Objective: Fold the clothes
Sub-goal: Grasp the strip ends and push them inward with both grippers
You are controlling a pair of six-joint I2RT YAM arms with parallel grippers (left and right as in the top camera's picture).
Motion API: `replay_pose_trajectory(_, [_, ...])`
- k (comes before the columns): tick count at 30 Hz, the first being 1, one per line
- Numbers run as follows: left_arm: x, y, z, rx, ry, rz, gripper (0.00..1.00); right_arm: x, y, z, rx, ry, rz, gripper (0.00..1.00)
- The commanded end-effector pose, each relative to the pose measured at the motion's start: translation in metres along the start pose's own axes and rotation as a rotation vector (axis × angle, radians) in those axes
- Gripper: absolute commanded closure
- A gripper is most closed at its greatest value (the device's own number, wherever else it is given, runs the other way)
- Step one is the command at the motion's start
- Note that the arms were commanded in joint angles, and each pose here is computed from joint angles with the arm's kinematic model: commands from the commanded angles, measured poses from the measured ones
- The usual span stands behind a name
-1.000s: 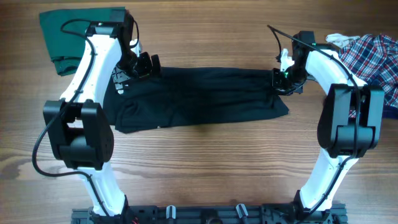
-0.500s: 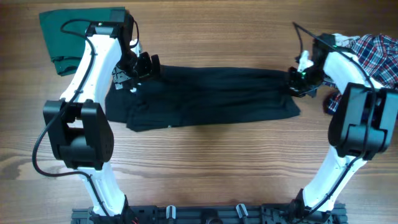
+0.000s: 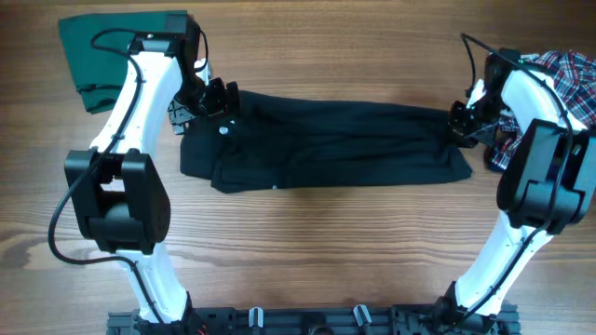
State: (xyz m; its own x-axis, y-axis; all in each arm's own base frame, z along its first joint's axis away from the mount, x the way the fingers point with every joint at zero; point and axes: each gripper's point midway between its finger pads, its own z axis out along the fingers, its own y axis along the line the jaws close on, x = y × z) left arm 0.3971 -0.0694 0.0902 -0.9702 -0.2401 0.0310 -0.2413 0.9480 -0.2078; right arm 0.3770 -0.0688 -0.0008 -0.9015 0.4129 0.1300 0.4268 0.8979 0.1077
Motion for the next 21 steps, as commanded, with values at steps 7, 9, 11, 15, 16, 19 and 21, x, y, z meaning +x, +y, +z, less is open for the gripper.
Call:
replay_pose_trajectory(7, [0.0,-0.001,0.001,0.012,0.0,0.019,0.0,0.004,0.001,0.004,0.15,0.035,-0.04,0.96])
replay_pose_trajectory(9, [0.0,-0.001,0.001,0.012,0.0,0.019,0.0,0.003,0.015,0.004,0.15,0.016,-0.074,0.96])
replay_pose_trajectory(11, [0.0,-0.001,0.001,0.012,0.0,0.019,0.0,0.001,0.029,0.0,0.144,-0.019,-0.098,0.96])
replay_pose_trajectory(15, [0.0,-0.001,0.001,0.012,0.0,0.019,0.0,0.0,0.052,-0.023,0.125,-0.099,-0.127,0.95])
replay_pose_trajectory(16, [0.0,-0.001,0.001,0.013,-0.002,0.02,0.0,0.0,0.053,-0.027,0.122,-0.108,-0.131,0.96])
replay_pose_trajectory(19, [-0.002,-0.001,0.001,0.015,-0.007,0.021,0.0,0.0,0.054,-0.042,0.124,-0.144,-0.134,0.96])
replay_pose_trajectory(21, [-0.002,-0.002,0.001,0.015,-0.007,0.021,0.0,0.0,0.048,-0.044,0.157,-0.152,-0.129,0.96])
